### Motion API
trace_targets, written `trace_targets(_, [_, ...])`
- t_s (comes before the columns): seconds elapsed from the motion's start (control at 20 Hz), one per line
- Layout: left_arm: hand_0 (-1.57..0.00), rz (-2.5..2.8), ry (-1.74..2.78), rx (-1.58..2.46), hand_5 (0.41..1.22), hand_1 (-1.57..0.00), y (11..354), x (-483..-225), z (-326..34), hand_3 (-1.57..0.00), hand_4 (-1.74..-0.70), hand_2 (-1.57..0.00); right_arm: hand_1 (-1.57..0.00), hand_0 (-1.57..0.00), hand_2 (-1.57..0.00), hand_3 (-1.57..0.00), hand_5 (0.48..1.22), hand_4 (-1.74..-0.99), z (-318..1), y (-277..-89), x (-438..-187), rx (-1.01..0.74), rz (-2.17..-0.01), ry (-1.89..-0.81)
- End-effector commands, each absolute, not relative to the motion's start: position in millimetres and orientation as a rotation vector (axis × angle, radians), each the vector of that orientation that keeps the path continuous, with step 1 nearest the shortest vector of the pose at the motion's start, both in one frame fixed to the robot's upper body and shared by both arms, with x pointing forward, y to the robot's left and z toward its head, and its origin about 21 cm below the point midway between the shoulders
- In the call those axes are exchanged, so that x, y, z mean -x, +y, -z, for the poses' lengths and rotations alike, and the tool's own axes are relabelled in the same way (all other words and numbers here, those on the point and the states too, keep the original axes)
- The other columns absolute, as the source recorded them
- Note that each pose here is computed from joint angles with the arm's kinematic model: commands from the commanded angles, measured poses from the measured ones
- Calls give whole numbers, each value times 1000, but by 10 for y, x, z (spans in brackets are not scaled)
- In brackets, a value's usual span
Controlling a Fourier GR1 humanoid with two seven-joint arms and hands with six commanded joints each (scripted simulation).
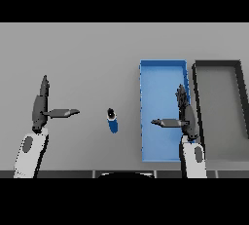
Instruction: Pick up the blue pipe and place it into the blue bin.
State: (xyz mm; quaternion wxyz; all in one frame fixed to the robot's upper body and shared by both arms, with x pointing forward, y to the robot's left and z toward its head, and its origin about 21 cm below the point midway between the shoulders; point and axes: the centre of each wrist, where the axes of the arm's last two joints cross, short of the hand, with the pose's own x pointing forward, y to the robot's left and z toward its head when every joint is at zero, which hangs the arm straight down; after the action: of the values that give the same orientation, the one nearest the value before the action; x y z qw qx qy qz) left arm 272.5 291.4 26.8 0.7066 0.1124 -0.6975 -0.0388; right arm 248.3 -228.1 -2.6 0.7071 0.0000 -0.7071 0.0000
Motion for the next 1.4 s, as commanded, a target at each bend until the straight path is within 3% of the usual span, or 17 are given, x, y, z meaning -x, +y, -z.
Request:
trace_targets(0.0, [1, 86, -1556, -249, 594, 1, 2901, -2722, -266, 1, -967, 1, 1, 1, 1, 1, 594, -1210, 26, -2295, -2480, 2, 1, -1571])
trace_targets(0.25, [1, 93, -1568, -238, 594, 1, 2771, -2684, -263, 1, -967, 1, 1, 1, 1, 1, 594, -1210, 40, -2404, -2447, 7, -2, -1569])
trace_targets(0.4, [1, 443, -1570, -128, 596, 1, 3062, -2663, -381, 1, -970, 1, 1, 1, 1, 1, 589, -1198, -84, -2556, -2315, 134, -332, -1668])
trace_targets(0.75, [1, 606, -1585, -1, 586, 1, 3063, -2523, -428, 1, -970, 1, 1, 1, 1, 1, 580, -1181, -157, -2523, -2291, 160, -416, -1644])
trace_targets(1.1, [1, 831, -1413, 149, 496, 1, 2658, -2259, -491, 1, -1031, 1, 1, 1, 1, 1, 576, -1229, -200, -2550, -2311, 127, -381, -1661])
trace_targets(1.35, [1, 927, -1376, 228, 466, 1, 2341, -2207, -361, 1, -1097, 1, 1, 1, 1, 1, 571, -1213, -208, -2541, -2279, 121, -394, -1657])
